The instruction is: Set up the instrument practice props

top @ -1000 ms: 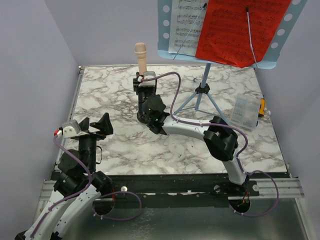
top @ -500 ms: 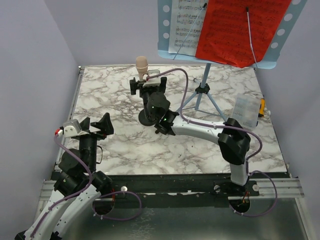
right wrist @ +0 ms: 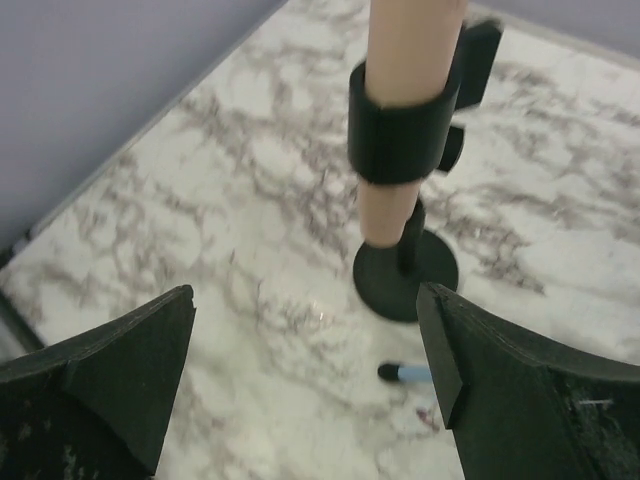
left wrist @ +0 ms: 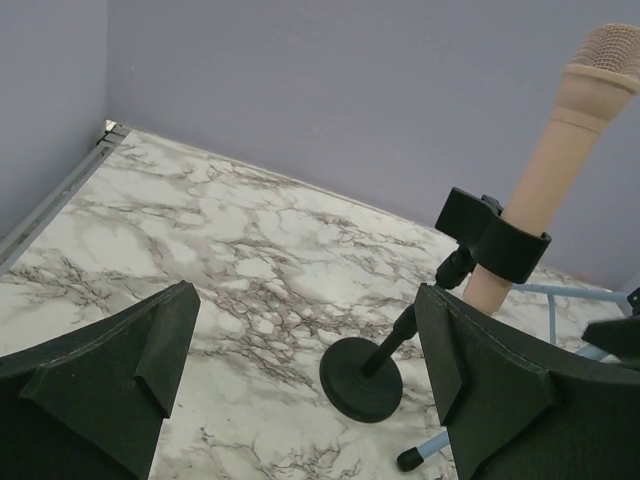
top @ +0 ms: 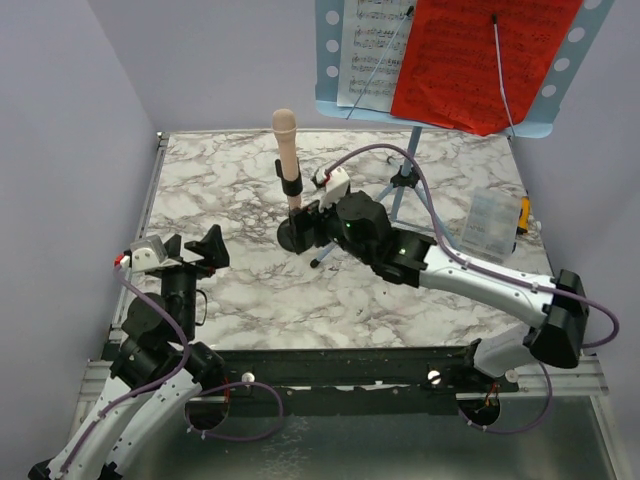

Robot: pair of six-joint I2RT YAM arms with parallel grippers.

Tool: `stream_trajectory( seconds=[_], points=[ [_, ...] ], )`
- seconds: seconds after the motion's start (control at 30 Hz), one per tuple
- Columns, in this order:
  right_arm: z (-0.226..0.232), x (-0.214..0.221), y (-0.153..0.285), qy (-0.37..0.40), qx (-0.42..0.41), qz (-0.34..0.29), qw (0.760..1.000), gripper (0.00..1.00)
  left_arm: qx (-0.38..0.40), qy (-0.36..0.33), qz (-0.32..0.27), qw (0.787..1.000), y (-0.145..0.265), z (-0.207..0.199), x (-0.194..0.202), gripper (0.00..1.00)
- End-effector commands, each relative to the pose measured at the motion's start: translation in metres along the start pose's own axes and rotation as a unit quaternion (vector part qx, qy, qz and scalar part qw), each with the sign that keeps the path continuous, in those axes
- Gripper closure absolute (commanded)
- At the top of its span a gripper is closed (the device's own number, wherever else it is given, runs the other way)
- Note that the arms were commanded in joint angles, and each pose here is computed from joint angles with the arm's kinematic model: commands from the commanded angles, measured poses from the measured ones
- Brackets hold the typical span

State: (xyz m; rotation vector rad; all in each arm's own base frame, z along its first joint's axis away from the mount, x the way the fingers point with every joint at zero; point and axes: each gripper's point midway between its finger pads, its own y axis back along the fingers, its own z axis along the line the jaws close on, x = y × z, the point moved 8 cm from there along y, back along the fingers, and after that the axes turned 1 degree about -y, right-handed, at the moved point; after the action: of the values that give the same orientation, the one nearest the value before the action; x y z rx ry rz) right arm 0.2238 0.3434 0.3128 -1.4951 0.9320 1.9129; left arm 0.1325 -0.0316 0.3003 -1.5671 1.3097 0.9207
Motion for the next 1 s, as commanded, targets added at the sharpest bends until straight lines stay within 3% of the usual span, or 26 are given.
stream_trajectory(
  seconds=[0.0, 0.2, 0.4, 0.67, 0.97],
  points=[
    [-0.001, 0.036, 0.058, 0.003, -0.102, 0.112, 0.988, 0.00, -0.009, -0.007, 0.014, 1.000, -0.003, 0.000, 0.005, 0.02],
    [-0.045, 0.008, 0.135, -0.028, -0.009, 0.058, 0.998, 0.00, 0.019, 0.034, -0.004, 0.999, 0.001, -0.011, -0.025, 0.01],
    [-0.077, -0.058, 0.214, -0.052, 0.020, -0.082, 0.995, 0.00, 0.041, 0.066, -0.064, 0.995, 0.010, -0.020, -0.097, 0.01],
    [-0.092, -0.130, 0.280, -0.060, -0.013, -0.280, 0.958, 0.00, 0.112, 0.079, -0.147, 0.980, 0.026, -0.035, -0.184, 0.01],
    [-0.097, -0.165, 0.318, -0.081, -0.047, -0.400, 0.912, 0.00, 0.163, 0.099, -0.217, 0.957, 0.046, -0.040, -0.239, 0.01]
  ],
)
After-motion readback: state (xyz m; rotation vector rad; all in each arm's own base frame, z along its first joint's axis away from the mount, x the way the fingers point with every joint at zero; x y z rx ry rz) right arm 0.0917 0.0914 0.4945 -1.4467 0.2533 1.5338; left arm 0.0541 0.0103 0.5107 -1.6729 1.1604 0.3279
